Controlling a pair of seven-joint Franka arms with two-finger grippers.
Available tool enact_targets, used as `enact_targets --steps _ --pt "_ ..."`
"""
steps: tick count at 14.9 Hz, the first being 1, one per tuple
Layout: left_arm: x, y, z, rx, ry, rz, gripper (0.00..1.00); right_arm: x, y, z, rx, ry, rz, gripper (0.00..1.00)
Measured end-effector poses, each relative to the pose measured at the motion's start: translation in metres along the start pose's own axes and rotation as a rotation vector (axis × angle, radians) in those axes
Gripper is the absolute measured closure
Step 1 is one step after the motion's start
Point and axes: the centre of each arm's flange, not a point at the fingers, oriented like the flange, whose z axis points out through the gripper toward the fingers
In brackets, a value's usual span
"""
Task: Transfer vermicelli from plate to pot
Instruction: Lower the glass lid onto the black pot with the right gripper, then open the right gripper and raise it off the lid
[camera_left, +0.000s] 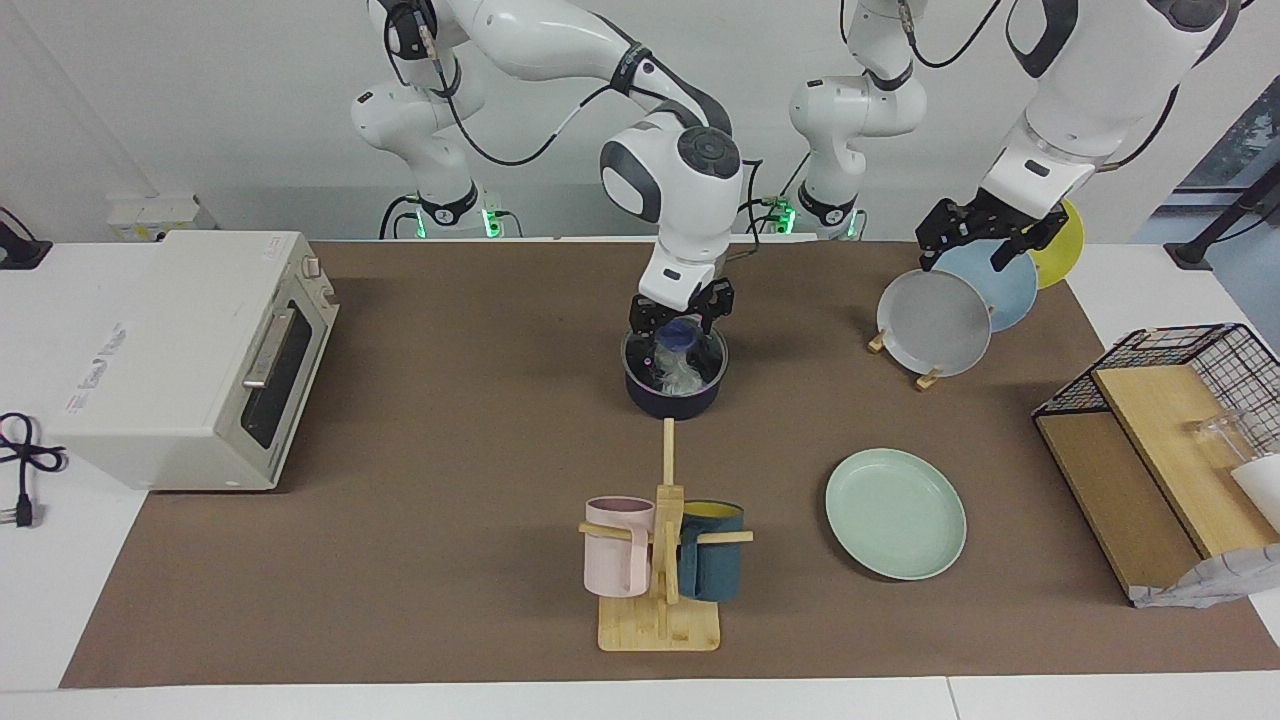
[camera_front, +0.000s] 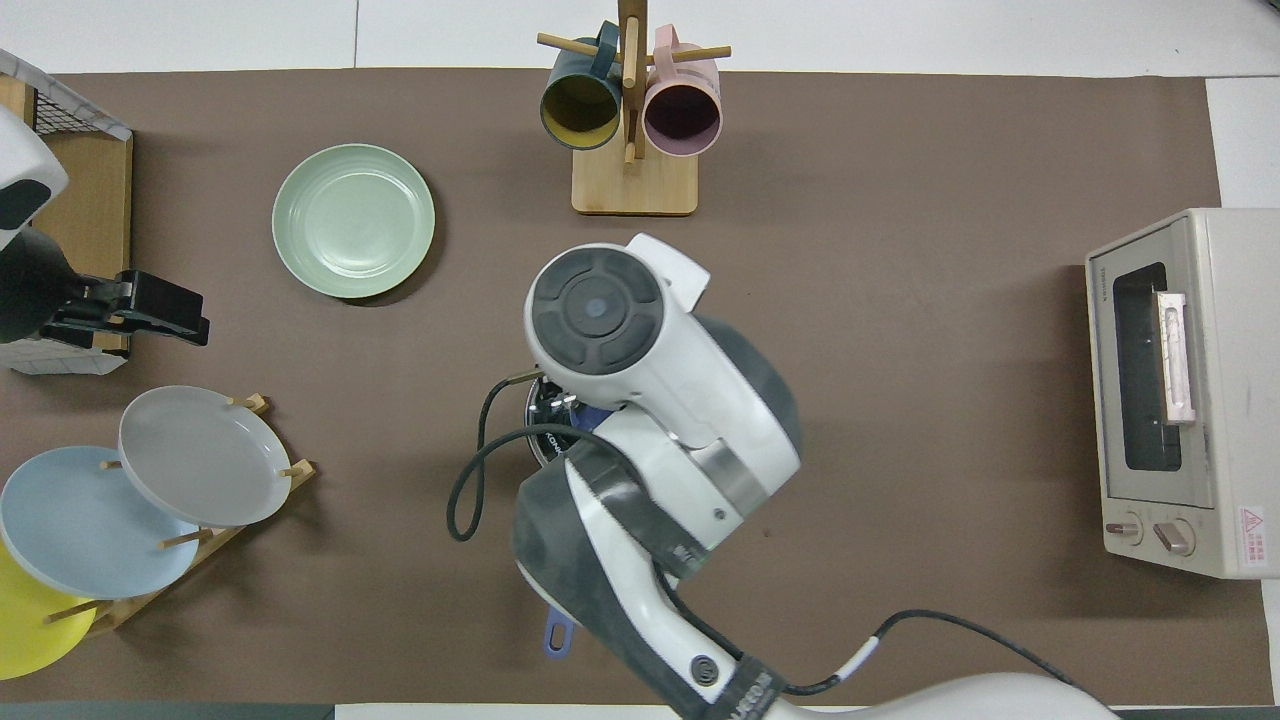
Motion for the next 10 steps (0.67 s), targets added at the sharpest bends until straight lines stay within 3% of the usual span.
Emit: enact_targets --steps 4,10 --pt "-0.001 -0.004 -0.002 0.000 0.005 -0.007 0.00 0.011 0.122 -0.085 -0.015 -0.010 0.113 0.00" --pt "-0.001 -0.005 -0.003 0.001 0.010 -0.009 0.00 -0.010 0.325 -0.133 -0.026 -0.116 0.115 0.00"
